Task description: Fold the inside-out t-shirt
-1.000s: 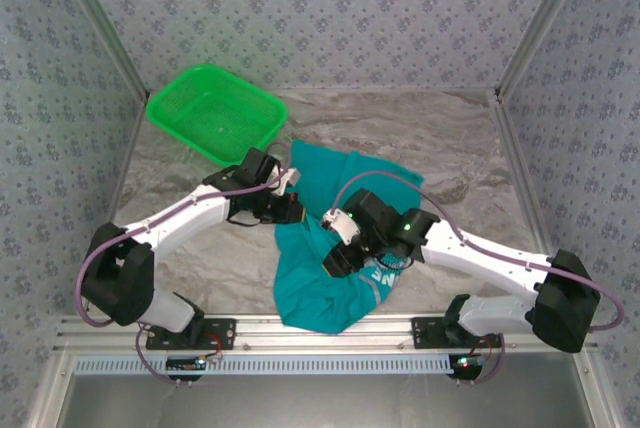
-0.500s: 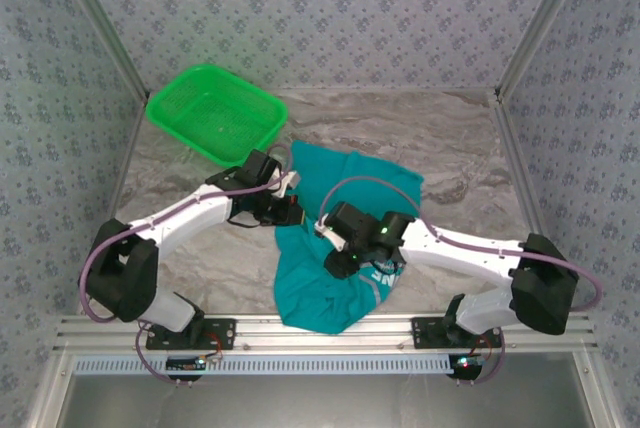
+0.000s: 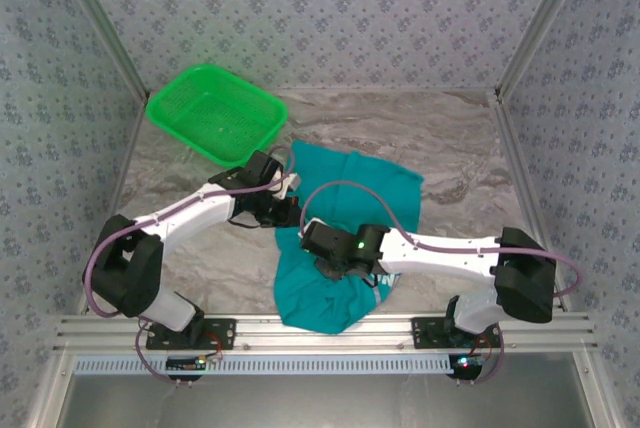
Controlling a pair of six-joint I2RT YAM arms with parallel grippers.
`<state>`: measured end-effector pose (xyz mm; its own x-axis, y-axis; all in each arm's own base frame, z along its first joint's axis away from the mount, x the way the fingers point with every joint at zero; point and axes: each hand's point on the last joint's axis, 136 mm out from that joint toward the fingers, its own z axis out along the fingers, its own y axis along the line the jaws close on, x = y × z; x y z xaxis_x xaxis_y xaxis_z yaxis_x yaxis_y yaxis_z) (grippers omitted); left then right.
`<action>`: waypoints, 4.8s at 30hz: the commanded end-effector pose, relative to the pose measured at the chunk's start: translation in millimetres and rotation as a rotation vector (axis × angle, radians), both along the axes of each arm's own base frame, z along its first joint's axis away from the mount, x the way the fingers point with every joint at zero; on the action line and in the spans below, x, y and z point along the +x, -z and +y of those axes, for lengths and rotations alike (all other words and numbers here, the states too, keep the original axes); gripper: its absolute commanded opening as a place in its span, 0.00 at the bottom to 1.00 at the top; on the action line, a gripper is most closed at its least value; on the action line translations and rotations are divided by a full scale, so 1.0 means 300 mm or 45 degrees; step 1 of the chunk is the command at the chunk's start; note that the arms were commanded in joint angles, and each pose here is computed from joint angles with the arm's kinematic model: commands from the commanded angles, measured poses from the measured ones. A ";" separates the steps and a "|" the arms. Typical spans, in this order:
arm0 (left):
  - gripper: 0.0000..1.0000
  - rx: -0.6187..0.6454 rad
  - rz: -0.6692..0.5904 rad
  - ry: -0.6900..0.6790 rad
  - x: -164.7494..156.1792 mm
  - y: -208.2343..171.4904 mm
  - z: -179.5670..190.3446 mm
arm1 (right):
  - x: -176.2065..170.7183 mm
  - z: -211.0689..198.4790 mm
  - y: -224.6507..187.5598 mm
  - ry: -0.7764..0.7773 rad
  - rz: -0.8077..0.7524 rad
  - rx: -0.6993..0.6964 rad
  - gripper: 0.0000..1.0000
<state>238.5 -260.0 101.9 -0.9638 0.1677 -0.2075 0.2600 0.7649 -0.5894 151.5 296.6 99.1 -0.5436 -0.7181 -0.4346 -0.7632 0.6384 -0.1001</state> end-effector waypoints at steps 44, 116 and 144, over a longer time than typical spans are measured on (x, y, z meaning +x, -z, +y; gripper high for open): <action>0.00 0.043 -0.172 -0.201 0.337 -0.191 0.167 | -0.132 0.443 -0.277 -0.407 0.272 0.708 0.00; 0.00 0.325 0.172 -0.813 -0.038 -0.181 0.180 | -0.052 -0.049 -0.051 0.104 0.228 0.503 0.68; 0.29 0.187 0.359 -0.913 -0.224 0.101 0.310 | 0.384 -0.311 -0.198 0.681 0.041 0.578 0.64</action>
<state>177.0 -163.0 78.6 -0.8878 -0.4599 -0.0148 -0.4188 0.8210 -0.3881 243.9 215.1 148.0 -0.7937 -0.1067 -0.5988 -0.3545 0.8812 0.3128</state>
